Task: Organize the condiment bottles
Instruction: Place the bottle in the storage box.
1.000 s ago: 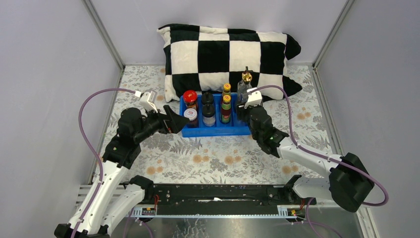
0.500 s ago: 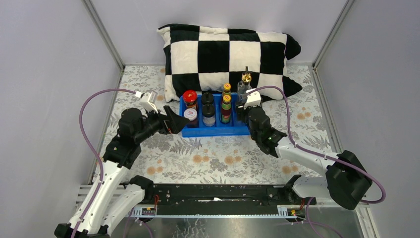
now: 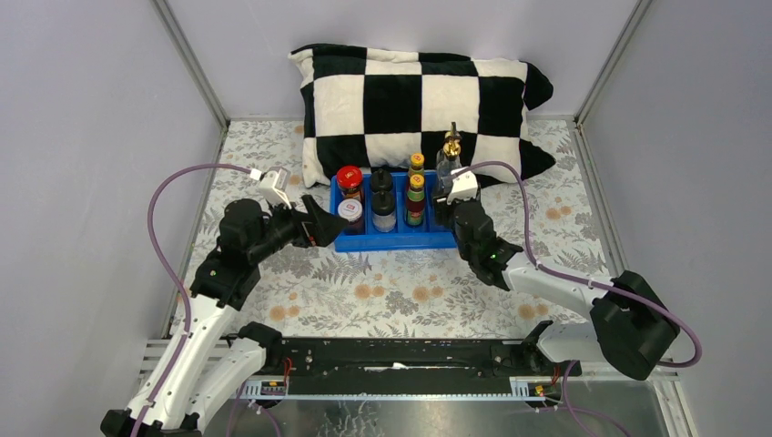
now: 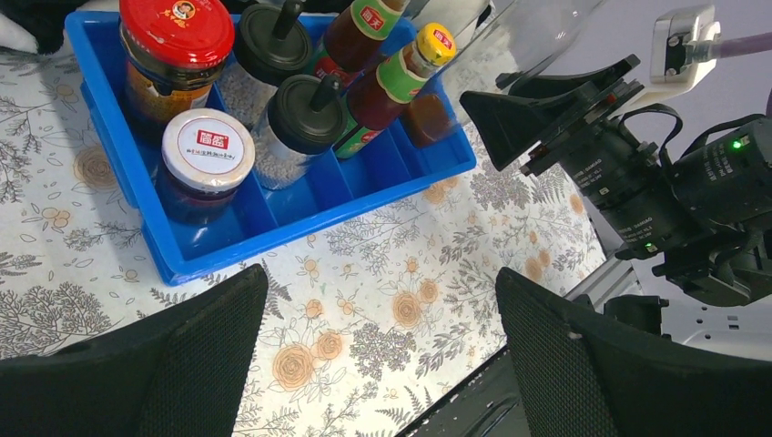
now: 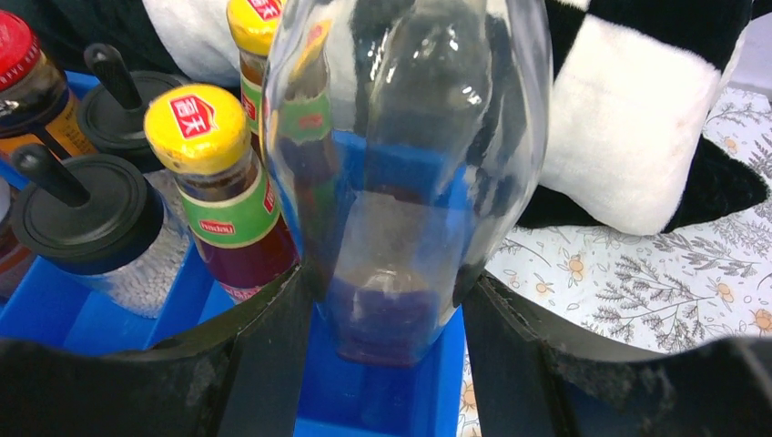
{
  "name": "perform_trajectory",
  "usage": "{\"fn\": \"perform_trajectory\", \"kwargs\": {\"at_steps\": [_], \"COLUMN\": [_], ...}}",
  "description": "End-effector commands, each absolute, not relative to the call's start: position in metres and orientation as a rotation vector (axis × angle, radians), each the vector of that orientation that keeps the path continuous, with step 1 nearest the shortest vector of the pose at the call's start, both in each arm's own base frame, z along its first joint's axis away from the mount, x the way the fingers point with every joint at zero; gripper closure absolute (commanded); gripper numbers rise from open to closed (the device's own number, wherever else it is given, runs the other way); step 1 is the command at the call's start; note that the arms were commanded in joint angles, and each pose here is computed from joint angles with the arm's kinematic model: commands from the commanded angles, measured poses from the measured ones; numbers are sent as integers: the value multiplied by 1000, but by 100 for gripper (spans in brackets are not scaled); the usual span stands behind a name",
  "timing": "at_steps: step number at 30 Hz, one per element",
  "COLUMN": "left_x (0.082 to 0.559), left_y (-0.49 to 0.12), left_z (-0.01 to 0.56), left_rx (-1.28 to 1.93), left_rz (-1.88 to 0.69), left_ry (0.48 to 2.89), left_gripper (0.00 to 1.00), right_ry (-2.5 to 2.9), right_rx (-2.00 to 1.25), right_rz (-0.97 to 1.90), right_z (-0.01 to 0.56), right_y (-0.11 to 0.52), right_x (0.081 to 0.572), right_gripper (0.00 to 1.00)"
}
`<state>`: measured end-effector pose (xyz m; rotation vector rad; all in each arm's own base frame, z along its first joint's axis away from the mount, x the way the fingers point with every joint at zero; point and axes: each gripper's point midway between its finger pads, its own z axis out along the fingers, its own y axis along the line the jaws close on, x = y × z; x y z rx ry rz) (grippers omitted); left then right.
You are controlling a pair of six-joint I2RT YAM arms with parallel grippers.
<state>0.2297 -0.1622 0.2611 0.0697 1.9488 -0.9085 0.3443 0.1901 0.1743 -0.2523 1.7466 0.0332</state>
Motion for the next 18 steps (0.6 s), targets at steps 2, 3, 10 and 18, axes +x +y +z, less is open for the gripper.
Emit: {"fn": "perform_trajectory", "kwargs": {"at_steps": [2,3,10,18], "left_x": [232,233,234,233], "left_y": [-161,-160,-162,-161], "left_z": [259,257,258,257], "left_rx": [69,65,67,66], "left_rz": [-900,-897,-905,-902], "left_ry": [1929,1931,1931,1933], "left_gripper": [1,1,1,1], "right_ry": [1637,1637,1639,1645], "right_rx": [-137,-137,-134,-126], "right_rz": [91,89,94,103], "right_z": [200,198,186,174], "right_y": [194,194,197,201], "right_x": [351,351,354,357], "right_gripper": [70,70,71,71]}}
